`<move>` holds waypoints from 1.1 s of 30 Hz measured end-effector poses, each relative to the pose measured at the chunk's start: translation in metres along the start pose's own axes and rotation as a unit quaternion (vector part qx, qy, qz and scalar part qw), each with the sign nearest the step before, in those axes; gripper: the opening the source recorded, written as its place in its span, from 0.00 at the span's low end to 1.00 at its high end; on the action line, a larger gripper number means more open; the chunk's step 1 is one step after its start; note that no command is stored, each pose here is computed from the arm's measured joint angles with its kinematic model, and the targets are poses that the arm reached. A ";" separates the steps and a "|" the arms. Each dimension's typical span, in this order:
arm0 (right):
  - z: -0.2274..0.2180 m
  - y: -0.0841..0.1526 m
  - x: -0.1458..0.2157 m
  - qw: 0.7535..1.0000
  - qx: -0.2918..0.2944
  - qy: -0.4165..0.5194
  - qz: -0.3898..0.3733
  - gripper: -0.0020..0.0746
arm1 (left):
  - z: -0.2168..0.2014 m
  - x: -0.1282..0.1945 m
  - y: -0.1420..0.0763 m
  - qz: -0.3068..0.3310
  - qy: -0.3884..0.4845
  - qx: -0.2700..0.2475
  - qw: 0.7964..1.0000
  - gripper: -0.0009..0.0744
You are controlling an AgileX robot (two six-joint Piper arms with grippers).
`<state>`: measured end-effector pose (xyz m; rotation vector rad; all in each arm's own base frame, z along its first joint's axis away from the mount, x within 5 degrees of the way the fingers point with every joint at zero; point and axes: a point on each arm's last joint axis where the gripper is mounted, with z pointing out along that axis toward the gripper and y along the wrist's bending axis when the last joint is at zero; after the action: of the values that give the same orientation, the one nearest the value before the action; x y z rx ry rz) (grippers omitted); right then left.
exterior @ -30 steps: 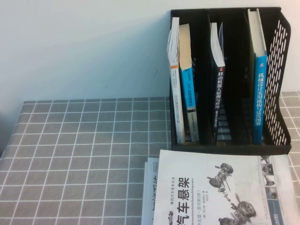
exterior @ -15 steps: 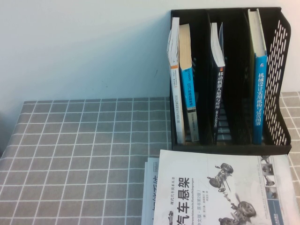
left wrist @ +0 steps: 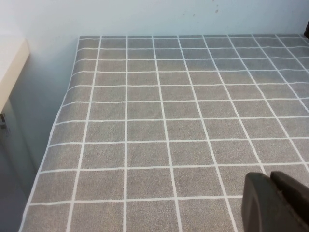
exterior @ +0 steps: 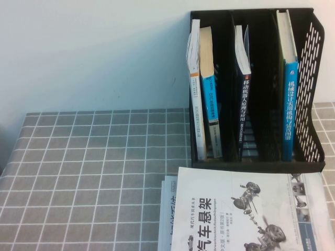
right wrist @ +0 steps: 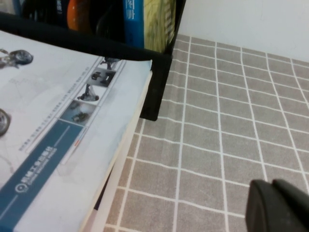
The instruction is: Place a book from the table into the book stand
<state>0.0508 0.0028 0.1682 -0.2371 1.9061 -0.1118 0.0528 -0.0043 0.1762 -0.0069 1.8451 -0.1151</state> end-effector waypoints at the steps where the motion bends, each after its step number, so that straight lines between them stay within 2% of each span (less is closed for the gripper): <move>1: 0.000 0.000 0.000 1.000 0.000 0.000 0.000 0.02 | 0.000 0.000 0.000 0.000 0.000 0.000 1.000 0.01; 27: 0.000 -0.002 0.000 1.000 0.017 0.003 0.009 0.02 | 0.000 0.000 0.000 0.000 0.000 0.000 1.000 0.01; 33: 0.000 -0.002 0.000 0.998 0.017 0.002 0.067 0.02 | 0.000 0.000 0.000 0.000 0.000 0.000 1.000 0.01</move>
<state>0.0510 0.0010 0.1683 -0.0857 1.9158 -0.0540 0.0528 -0.0043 0.1762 -0.0069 1.8455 -0.1151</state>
